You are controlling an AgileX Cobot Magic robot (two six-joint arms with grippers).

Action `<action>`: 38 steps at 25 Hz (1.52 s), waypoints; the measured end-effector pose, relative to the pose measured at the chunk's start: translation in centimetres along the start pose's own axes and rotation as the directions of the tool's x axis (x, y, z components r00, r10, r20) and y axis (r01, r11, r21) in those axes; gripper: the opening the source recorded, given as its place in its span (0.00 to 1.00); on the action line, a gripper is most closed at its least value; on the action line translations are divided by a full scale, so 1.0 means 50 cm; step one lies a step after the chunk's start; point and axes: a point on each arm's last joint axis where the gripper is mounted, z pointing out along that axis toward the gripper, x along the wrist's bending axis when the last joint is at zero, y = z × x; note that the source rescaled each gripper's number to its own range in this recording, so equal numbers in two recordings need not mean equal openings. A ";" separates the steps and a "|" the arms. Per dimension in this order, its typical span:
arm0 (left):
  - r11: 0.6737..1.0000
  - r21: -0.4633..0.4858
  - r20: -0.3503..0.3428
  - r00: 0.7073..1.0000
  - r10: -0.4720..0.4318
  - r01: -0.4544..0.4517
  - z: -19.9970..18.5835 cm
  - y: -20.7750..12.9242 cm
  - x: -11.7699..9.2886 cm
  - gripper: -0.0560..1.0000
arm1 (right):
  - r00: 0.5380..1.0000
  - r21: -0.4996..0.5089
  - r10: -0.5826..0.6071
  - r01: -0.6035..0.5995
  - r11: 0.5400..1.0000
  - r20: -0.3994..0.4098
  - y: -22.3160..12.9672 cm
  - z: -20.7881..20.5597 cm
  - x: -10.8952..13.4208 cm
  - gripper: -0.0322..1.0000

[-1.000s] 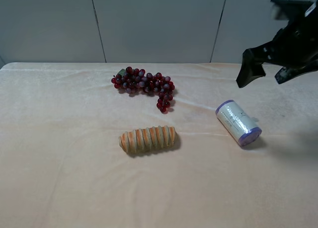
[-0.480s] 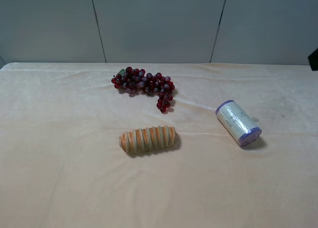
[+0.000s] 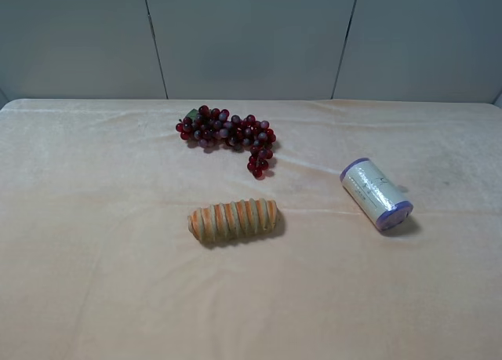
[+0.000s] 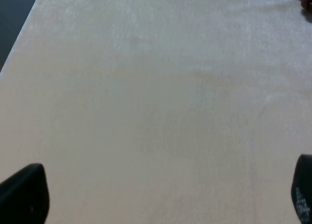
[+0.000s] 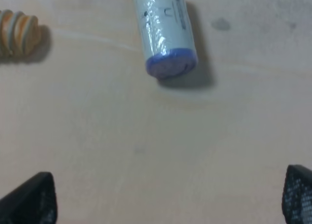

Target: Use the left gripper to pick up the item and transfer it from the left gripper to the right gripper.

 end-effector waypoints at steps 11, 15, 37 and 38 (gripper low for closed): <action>1.000 0.000 0.000 1.000 0.000 0.000 0.000 0.000 0.000 1.00 | 0.999 -0.291 -0.017 0.026 0.956 0.033 -0.093 -0.022 0.001 1.00; 1.000 0.000 0.000 1.000 0.000 0.000 0.000 0.000 0.000 1.00 | 0.999 -0.327 -0.019 0.031 0.945 0.039 -0.099 -0.021 0.000 1.00; 1.000 0.000 0.000 1.000 0.000 0.000 0.000 0.000 0.000 1.00 | 0.985 -0.335 0.096 -0.043 0.941 0.141 -0.097 -0.019 0.001 1.00; 1.000 0.000 0.000 1.000 0.000 0.000 0.000 0.000 0.000 1.00 | 0.981 -0.338 0.112 -0.053 0.940 0.157 -0.097 -0.020 0.001 1.00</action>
